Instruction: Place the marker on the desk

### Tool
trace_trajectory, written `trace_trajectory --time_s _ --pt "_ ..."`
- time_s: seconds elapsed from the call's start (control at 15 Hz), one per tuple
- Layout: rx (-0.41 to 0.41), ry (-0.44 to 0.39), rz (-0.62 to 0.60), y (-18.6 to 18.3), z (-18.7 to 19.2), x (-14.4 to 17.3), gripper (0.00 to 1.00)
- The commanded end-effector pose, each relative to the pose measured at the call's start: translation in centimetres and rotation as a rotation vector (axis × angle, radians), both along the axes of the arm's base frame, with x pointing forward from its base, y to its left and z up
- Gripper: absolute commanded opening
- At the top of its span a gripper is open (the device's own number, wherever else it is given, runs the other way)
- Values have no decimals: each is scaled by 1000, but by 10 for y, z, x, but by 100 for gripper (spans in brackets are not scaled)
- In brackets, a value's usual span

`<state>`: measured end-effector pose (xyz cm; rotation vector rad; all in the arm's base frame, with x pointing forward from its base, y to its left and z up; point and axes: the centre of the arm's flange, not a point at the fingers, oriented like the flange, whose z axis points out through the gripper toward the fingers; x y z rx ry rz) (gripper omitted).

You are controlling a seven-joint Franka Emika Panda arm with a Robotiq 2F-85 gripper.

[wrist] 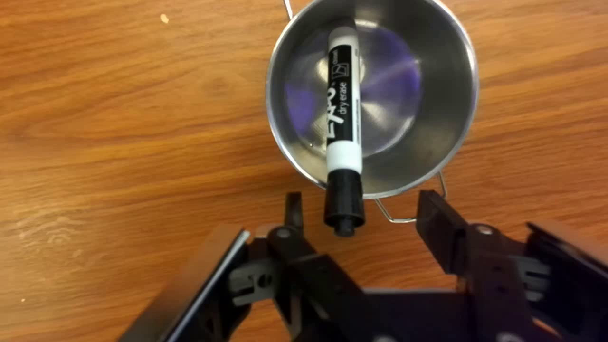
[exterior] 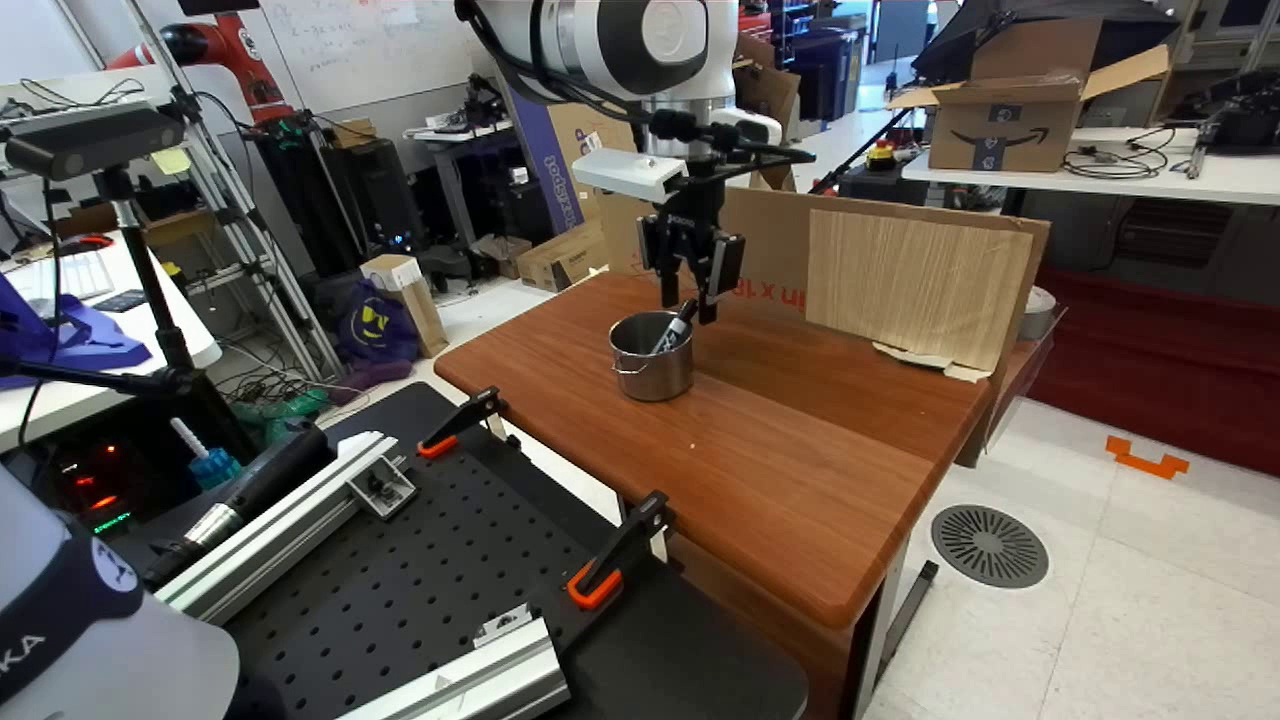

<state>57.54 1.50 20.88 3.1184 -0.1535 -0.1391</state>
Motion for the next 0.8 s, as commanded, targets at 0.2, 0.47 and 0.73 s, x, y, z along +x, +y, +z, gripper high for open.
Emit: trace_trajectory --time_s 0.2,0.47,0.73 --pt "11 8 -7 1 1 9 12" --pt "13 6 -8 0 3 9 5" --pt "19 -1 -10 -1 9 8 5"
